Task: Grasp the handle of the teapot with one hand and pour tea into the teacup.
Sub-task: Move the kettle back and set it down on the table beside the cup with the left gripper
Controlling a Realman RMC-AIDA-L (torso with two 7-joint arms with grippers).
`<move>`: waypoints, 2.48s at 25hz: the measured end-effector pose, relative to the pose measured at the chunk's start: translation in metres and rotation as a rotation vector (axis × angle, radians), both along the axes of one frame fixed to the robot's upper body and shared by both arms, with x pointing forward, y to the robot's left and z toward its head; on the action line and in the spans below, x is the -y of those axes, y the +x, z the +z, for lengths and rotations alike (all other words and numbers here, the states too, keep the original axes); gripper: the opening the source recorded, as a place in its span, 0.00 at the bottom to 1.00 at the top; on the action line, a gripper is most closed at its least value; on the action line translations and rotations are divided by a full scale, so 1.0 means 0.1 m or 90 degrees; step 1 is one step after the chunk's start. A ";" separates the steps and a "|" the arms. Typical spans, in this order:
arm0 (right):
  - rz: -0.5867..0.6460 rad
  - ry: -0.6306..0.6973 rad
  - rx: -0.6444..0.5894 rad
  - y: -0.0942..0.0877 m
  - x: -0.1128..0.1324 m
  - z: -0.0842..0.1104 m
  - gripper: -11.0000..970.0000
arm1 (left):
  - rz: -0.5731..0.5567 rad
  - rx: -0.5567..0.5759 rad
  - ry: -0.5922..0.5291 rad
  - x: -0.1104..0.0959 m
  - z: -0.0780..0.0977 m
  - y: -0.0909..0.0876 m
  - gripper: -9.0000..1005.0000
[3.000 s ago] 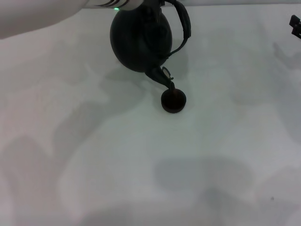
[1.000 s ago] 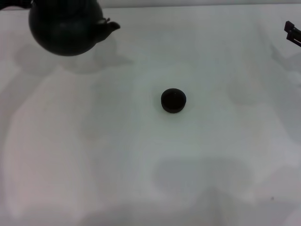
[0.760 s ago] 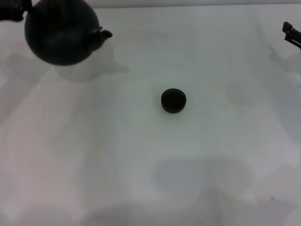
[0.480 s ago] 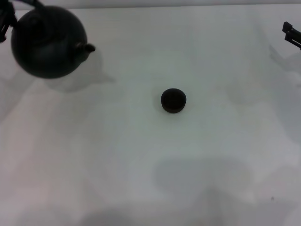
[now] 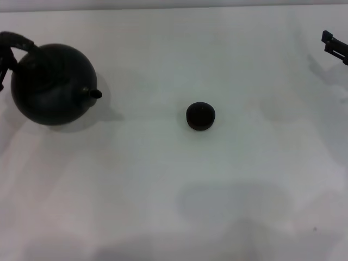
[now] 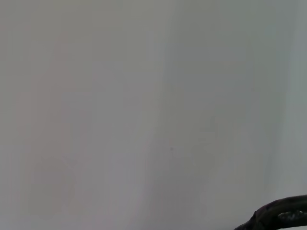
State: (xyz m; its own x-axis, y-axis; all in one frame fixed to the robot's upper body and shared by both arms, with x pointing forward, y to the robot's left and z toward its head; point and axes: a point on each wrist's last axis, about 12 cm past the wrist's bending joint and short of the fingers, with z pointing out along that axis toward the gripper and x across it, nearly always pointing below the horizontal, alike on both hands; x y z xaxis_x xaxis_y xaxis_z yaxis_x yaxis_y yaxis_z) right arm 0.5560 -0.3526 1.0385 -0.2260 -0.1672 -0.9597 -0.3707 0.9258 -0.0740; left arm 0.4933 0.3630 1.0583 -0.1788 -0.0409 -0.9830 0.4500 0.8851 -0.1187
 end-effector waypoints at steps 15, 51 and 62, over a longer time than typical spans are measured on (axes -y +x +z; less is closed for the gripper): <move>0.001 0.002 -0.010 -0.02 -0.02 -0.04 0.90 | 0.050 -0.013 -0.006 -0.10 -0.24 -0.25 0.11; 0.005 0.002 -0.018 -0.04 -0.04 -0.07 0.90 | 0.076 -0.057 -0.034 -0.08 -0.36 -0.23 0.19; 0.005 0.004 -0.016 -0.04 -0.04 -0.07 0.90 | 0.068 -0.056 -0.034 -0.06 -0.35 -0.22 0.24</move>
